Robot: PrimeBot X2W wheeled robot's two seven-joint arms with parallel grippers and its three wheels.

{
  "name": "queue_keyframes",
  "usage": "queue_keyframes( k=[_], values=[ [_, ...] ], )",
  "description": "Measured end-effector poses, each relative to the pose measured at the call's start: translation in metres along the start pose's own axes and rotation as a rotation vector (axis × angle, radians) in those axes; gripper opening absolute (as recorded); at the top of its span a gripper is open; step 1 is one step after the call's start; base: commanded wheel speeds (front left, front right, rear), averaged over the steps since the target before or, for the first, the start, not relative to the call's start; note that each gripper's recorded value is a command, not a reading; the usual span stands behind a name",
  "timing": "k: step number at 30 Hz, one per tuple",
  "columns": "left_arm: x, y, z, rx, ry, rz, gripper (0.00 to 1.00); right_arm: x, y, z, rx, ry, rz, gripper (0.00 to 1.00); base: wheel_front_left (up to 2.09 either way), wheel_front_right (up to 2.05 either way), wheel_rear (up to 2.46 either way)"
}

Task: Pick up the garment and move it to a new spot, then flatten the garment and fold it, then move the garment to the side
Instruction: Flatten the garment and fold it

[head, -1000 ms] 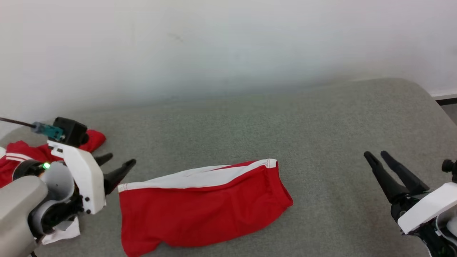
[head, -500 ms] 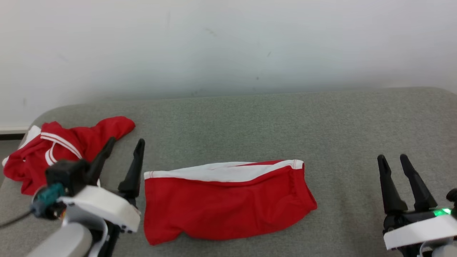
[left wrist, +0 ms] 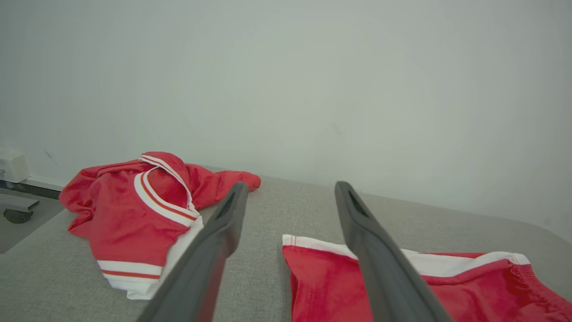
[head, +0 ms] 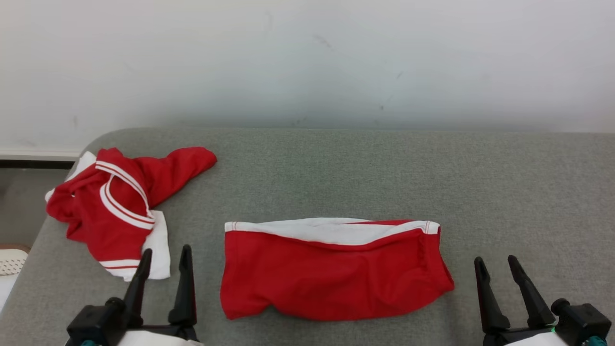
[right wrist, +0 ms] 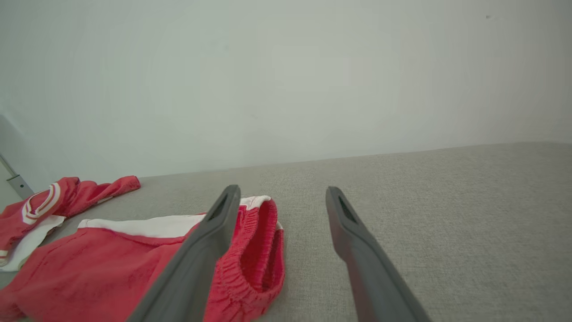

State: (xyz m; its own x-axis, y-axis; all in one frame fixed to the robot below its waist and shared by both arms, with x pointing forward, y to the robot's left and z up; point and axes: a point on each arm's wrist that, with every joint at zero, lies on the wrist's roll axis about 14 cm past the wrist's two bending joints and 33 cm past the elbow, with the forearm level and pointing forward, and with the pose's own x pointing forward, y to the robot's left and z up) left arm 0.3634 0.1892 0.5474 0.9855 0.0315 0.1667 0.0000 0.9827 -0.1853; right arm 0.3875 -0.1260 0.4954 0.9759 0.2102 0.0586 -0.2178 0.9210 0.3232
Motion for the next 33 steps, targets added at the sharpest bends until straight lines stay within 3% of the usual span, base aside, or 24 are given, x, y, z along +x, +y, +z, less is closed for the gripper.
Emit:
queue_keyframes(
  k=[11,18,24,33],
  values=[
    [-0.015,0.004,-0.014,-0.033,0.015,0.007,1.00,0.036,0.019,-0.023,-0.060,0.143,0.046,1.00,0.00,0.00,0.00],
    [-0.019,0.008,-0.017,-0.048,0.020,0.009,1.00,0.050,0.008,-0.056,-0.083,0.361,0.007,1.00,0.00,0.00,0.00],
    [-0.024,0.017,-0.020,-0.053,0.028,0.034,1.00,0.046,0.014,-0.094,-0.063,0.573,0.013,1.00,0.00,0.00,0.00],
    [-0.032,0.027,-0.023,-0.053,0.039,0.066,1.00,0.038,0.018,-0.121,0.021,0.744,-0.001,1.00,0.00,0.00,0.00]
  ],
)
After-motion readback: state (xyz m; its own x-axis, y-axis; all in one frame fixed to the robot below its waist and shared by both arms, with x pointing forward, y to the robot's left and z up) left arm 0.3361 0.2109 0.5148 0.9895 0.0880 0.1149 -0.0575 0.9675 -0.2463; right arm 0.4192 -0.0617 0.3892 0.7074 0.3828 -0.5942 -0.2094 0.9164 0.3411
